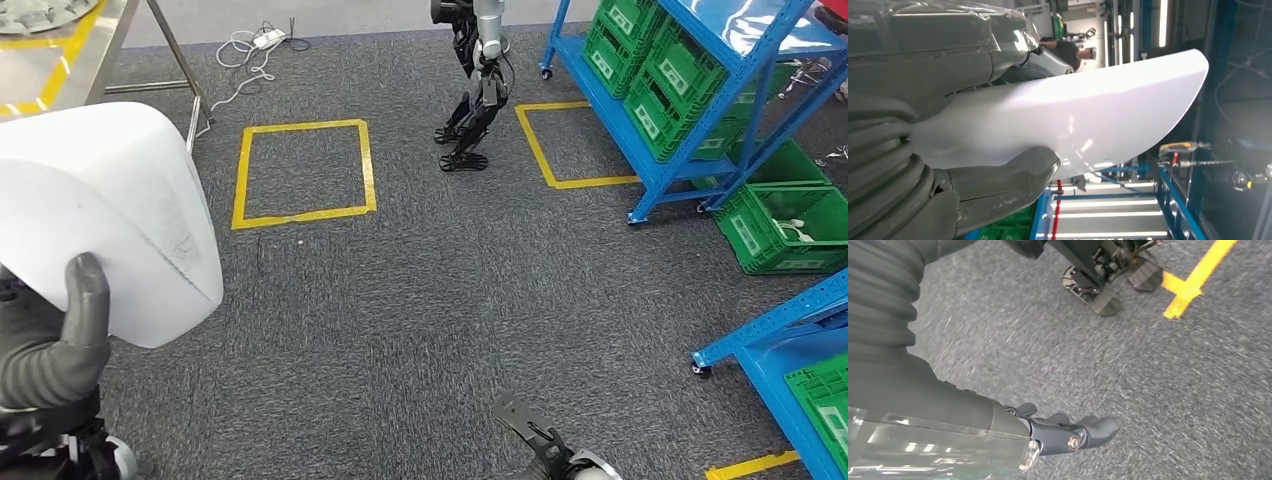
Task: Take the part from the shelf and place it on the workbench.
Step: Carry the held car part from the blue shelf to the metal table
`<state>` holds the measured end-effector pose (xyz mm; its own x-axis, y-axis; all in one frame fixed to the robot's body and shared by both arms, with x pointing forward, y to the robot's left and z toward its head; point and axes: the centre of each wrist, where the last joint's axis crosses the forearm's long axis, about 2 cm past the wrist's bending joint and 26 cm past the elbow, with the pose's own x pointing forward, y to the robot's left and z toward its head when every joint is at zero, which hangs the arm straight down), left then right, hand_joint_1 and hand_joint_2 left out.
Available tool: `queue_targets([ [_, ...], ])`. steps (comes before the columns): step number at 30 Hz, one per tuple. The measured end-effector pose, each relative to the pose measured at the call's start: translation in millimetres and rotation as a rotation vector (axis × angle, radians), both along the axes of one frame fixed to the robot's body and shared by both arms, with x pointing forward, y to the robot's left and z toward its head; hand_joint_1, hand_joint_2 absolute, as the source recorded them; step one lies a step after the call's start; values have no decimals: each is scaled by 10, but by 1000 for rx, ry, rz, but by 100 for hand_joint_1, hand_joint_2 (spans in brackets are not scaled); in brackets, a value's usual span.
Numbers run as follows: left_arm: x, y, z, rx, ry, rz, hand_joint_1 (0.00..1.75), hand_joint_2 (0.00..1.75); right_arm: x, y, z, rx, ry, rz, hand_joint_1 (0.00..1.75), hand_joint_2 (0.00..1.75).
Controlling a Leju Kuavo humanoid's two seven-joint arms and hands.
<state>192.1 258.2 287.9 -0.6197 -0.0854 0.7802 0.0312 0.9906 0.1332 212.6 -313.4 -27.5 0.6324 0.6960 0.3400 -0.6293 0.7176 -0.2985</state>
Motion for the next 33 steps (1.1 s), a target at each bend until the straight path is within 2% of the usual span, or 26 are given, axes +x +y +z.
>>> queue_targets([
  [33, -7, -10, 32, -9, -5, -4, 175, 175, 45, 4, -36, 15, 7, -30, 0, 175],
])
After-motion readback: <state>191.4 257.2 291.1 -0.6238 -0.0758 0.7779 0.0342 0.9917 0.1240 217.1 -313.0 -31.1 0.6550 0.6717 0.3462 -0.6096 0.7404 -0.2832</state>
